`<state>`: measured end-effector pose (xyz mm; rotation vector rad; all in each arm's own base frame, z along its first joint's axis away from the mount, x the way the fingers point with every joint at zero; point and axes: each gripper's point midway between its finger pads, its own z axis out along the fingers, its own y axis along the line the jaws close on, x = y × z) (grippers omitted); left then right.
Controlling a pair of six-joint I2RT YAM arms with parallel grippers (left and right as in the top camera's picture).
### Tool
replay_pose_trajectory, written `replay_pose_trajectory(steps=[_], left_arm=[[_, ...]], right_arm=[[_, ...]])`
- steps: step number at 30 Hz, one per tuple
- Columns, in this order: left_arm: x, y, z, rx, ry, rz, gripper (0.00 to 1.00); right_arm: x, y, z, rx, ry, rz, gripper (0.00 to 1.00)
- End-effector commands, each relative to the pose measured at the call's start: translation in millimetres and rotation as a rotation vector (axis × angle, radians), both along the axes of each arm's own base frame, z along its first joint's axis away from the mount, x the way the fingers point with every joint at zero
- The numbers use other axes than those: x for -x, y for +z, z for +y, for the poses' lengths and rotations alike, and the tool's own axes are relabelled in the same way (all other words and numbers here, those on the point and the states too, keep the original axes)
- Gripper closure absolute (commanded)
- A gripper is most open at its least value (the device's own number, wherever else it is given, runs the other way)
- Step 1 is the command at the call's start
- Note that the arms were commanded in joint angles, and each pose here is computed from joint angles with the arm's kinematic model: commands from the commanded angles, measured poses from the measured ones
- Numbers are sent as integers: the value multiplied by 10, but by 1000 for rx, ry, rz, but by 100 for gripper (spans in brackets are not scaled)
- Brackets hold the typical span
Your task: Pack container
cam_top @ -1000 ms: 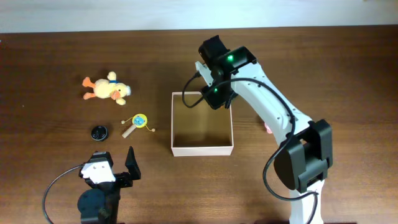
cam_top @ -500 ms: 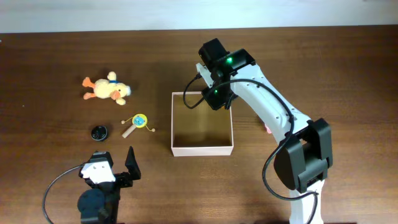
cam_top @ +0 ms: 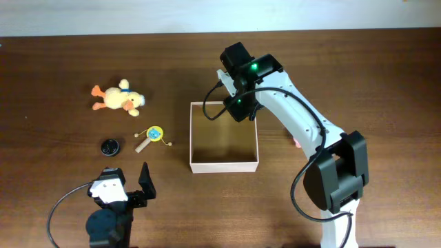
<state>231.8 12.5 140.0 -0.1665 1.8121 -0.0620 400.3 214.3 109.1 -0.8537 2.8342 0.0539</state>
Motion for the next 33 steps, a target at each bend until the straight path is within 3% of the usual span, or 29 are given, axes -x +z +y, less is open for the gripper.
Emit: replay_pose_trajectory(steps=[1, 27, 33], left_arm=[[0, -10, -8, -12, -10, 0, 1], [0, -10, -8, -12, -10, 0, 1], [0, -10, -8, -12, -10, 0, 1]], right_arm=[[-9, 120, -33, -1, 2, -32, 53], [-31, 141, -9, -10, 4, -44, 50], [176, 111, 31, -38, 19, 47, 51]])
